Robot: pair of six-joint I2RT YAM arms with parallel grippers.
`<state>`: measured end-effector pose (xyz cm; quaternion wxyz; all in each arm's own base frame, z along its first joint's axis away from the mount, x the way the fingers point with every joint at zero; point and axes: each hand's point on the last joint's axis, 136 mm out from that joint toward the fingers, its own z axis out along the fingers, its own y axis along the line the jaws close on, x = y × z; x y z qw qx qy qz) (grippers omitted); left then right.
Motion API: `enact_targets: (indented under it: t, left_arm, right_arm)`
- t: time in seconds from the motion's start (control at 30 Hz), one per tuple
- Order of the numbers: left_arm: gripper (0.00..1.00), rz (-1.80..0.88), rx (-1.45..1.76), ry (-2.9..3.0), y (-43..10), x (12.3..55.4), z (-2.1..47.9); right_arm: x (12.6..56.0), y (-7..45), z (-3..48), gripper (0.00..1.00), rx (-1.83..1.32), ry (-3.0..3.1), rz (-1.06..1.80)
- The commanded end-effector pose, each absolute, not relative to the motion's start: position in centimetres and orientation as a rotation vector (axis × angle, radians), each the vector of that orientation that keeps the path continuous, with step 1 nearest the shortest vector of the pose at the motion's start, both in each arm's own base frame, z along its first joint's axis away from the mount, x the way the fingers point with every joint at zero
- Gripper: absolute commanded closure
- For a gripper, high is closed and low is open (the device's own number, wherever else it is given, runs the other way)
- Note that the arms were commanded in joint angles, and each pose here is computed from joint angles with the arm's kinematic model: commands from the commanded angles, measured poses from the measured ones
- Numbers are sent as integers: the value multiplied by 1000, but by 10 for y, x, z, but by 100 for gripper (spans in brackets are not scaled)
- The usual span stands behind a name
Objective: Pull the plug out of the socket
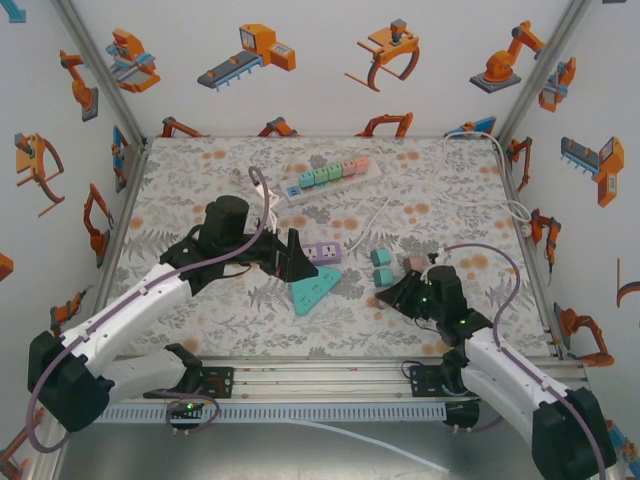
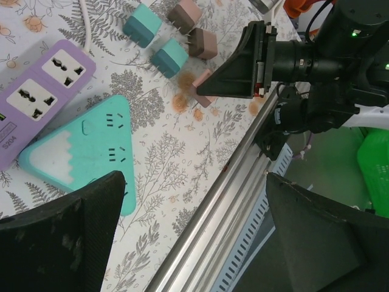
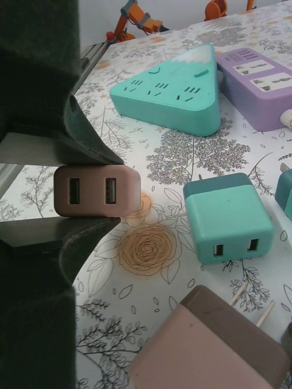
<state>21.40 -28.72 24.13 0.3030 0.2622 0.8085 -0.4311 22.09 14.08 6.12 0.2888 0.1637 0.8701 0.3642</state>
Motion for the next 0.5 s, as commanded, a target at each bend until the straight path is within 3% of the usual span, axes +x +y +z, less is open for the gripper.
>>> enact_targets:
  t: [0.0, 0.13, 0.23, 0.3, 0.47]
  left_arm:
    - [10, -1120, 735, 2108, -290, 215, 240]
    - [9, -1055, 746, 2107, -286, 219, 239]
    - [8, -1030, 756, 2104, -284, 220, 238]
    - [8, -1023, 756, 2105, -284, 221, 237]
    - [8, -1020, 760, 2117, -285, 222, 233]
  right_arm:
    - [233, 144, 67, 86, 438, 2250, 1010]
    - [234, 140, 57, 81, 461, 2258, 977]
    - [231, 134, 49, 60, 482, 2296, 922]
    - [228, 130, 44, 53, 486, 2321, 883]
    - [224, 119, 41, 52, 507, 2352, 796]
